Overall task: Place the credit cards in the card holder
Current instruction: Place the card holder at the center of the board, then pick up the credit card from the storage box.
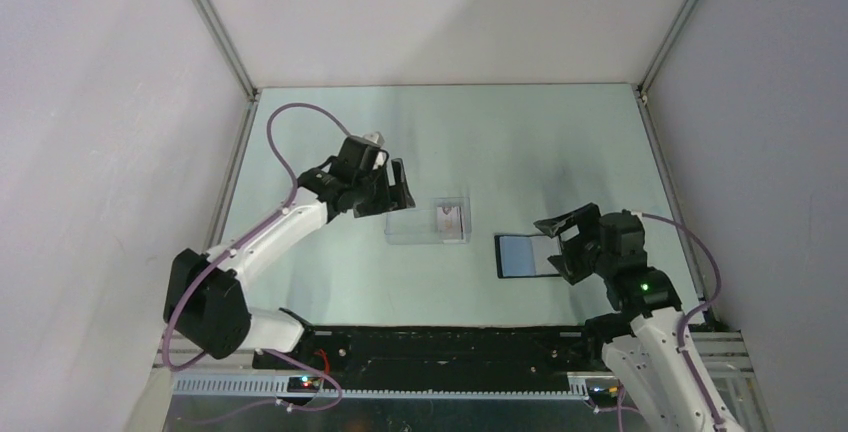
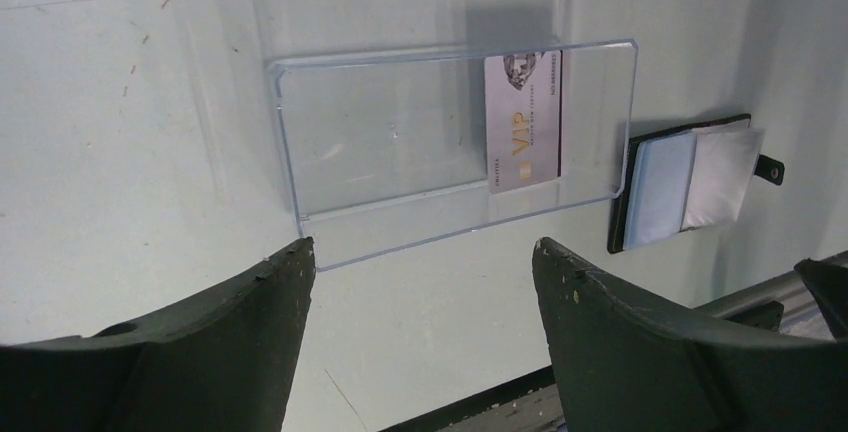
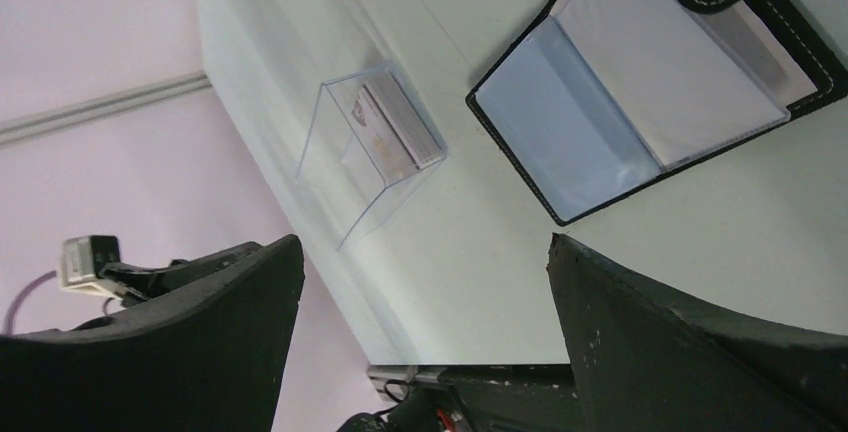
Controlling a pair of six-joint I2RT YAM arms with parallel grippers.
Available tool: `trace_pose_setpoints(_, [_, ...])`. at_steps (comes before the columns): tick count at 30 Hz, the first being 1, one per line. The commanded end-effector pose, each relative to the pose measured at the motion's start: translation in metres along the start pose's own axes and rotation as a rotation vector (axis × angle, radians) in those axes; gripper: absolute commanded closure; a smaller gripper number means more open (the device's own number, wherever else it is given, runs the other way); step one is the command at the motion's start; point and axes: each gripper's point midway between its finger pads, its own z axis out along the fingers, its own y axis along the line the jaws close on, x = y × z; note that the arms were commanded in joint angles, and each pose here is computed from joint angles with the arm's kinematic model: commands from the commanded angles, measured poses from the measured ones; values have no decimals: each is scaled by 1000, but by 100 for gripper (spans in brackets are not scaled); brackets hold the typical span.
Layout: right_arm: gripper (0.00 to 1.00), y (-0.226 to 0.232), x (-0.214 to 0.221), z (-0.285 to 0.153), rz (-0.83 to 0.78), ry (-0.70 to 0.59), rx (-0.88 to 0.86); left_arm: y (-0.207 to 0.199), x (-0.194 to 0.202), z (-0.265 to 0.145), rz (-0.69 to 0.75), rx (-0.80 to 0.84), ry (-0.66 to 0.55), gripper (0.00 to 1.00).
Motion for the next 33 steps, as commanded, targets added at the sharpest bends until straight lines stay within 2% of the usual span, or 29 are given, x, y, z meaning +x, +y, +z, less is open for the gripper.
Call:
trace_pose_setpoints(1, [6, 26, 1, 5, -193, 40, -41, -18, -11, 1, 35, 68, 12, 16])
trace_pose_setpoints(6, [8, 54, 17, 30, -434, 171, -34, -31, -9, 13, 27, 117, 73, 17])
trace_pose_setpoints(10, [13, 72, 32, 59, -545, 282, -10, -42, -5, 33, 19, 157, 137, 23])
trace_pose_setpoints(17, [24, 92, 57, 113, -596, 451, -51, -48, 2, 62, -10, 185, 213, 37])
trace_pose_setpoints(23, [35, 88, 77, 143, -628, 555, -17, -43, 15, 84, -39, 171, 268, 43])
trace_pose_setpoints(27, [40, 80, 88, 154, -637, 596, -1, -41, 22, 96, -51, 164, 285, 46])
trace_pose_setpoints(33, [55, 70, 95, 162, -653, 620, 30, -47, 29, 107, -42, 169, 304, 53])
